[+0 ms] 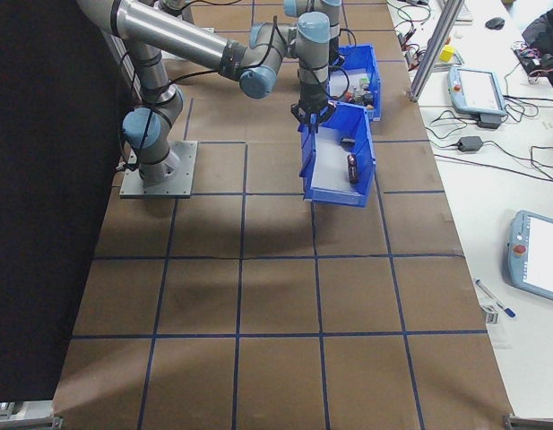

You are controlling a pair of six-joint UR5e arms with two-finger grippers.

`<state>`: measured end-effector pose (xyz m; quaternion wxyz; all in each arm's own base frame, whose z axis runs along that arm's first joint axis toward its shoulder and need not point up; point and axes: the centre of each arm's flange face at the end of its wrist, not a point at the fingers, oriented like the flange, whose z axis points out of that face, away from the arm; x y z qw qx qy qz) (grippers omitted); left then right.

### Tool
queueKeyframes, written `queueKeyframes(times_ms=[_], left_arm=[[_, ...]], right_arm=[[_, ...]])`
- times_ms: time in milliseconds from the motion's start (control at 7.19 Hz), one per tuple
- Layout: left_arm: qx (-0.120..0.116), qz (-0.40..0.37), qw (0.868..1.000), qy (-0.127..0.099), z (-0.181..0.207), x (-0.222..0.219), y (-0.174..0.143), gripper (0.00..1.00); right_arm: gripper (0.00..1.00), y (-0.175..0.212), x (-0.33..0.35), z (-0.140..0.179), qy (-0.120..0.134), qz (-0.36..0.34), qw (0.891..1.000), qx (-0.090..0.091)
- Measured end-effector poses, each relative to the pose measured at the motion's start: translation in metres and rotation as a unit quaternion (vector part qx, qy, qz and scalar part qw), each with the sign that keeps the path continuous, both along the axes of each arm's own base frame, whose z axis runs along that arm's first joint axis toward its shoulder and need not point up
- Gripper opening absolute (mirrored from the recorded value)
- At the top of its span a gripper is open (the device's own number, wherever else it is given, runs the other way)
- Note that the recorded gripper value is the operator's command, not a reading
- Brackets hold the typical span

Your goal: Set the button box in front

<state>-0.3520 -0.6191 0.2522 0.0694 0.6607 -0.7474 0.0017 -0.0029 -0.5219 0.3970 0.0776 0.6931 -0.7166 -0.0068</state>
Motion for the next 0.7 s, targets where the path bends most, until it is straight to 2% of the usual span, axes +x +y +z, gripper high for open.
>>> queueKeyframes(times_ms=[417,557,696], left_arm=[[0.004,0.008,1.000,-0.001,0.003,-0.004,0.007,0.06],[0.005,0.007,1.000,-0.001,0.007,-0.004,0.010,0.10],[0.008,0.007,1.000,-0.001,0.007,-0.004,0.011,0.25]], right_arm=[[0.03,0.015,0.004,0.001,0.000,-0.002,1.000,0.000],[0.03,0.026,0.007,0.001,0.000,-0.003,1.000,-0.001],[0.03,0.037,0.009,0.001,0.001,-0.003,1.000,-0.001]])
